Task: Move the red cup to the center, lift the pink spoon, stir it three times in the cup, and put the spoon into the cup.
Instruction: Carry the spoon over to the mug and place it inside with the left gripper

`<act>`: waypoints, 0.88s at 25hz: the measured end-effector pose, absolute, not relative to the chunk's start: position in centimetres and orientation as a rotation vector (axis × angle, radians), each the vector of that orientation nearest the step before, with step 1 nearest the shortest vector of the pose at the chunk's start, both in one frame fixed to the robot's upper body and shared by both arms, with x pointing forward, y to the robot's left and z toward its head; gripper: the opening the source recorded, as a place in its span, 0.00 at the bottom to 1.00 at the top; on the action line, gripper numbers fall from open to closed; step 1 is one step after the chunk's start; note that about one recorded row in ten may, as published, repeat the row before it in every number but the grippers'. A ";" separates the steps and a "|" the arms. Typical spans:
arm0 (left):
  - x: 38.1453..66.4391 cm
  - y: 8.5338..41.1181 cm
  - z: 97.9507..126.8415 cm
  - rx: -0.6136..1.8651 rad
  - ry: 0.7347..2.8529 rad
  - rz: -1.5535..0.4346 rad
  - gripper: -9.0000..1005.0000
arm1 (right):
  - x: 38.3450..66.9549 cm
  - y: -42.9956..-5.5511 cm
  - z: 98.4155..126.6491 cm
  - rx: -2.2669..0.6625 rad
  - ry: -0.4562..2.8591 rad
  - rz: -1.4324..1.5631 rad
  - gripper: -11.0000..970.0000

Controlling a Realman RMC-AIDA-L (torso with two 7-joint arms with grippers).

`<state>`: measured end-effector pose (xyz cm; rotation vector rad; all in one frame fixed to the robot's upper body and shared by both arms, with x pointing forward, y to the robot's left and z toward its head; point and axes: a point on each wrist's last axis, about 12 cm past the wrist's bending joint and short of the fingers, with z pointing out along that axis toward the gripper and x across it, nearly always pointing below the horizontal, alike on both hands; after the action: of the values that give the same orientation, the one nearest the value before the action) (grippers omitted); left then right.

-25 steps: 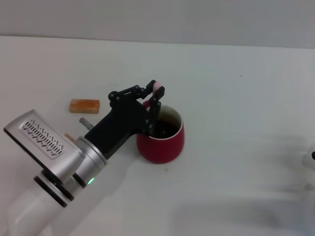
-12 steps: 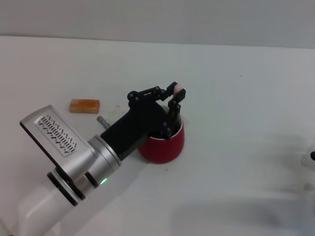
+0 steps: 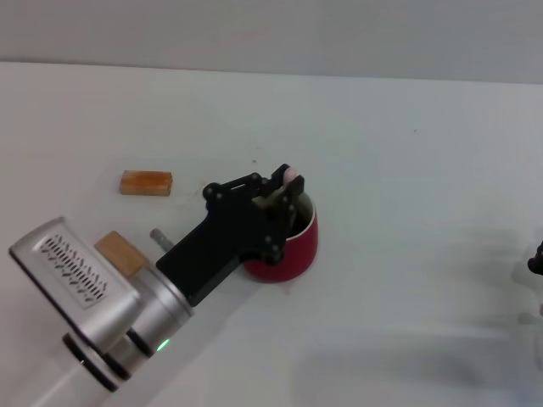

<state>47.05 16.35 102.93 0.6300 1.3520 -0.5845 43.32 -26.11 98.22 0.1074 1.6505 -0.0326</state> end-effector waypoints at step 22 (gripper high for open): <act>48.4 18.3 102.8 0.600 1.370 -0.524 0.24 | 43.9 -25.7 98.4 0.100 1.651 -0.016 0.01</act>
<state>48.35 18.25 102.81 0.5996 1.3701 -0.5237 43.92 -25.69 98.36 0.1004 1.6508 -0.0161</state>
